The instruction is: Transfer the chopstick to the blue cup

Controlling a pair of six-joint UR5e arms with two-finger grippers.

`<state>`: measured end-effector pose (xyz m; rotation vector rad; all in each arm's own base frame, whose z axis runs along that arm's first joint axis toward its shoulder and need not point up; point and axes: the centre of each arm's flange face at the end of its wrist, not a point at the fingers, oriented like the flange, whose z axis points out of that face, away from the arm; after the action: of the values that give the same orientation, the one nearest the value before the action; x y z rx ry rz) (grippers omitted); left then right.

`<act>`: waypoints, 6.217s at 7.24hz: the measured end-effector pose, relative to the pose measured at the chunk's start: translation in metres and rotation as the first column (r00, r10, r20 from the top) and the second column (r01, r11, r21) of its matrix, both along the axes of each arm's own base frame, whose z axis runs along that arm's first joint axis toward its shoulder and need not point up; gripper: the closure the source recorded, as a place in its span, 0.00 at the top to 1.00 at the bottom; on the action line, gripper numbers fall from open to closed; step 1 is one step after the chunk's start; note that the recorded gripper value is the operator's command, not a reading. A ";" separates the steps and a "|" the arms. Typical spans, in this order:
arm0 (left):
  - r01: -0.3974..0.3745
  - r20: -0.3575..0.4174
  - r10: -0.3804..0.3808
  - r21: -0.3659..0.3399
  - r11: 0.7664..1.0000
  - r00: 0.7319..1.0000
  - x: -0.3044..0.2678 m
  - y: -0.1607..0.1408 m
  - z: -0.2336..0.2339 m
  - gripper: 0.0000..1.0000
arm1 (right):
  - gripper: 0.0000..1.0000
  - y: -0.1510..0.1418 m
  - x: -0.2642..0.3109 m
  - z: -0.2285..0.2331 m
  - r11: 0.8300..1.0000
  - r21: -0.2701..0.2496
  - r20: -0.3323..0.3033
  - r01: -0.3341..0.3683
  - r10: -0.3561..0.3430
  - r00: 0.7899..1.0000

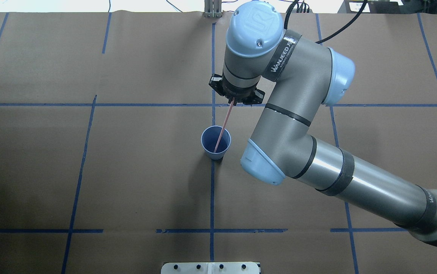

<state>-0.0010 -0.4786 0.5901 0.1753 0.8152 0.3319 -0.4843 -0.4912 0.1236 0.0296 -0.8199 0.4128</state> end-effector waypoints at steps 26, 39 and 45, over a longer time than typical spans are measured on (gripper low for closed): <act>0.105 0.186 -0.087 -0.088 0.991 0.979 -0.068 0.011 0.061 1.00 | 1.00 -0.008 0.512 0.497 0.804 0.187 -0.158 0.564 -0.542 0.825; 0.200 0.103 -0.180 -0.232 0.952 0.978 -0.063 0.019 0.058 1.00 | 1.00 0.025 0.520 0.531 0.840 0.139 -0.129 0.524 -0.509 0.851; 0.199 0.102 -0.180 -0.228 0.953 0.978 -0.062 0.019 0.056 1.00 | 1.00 0.024 0.520 0.529 0.840 0.143 -0.131 0.524 -0.508 0.851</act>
<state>-0.0633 -0.4600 0.6463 0.0151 0.7450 0.0576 0.0355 -0.4668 0.6522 -0.0129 -0.7394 -0.1751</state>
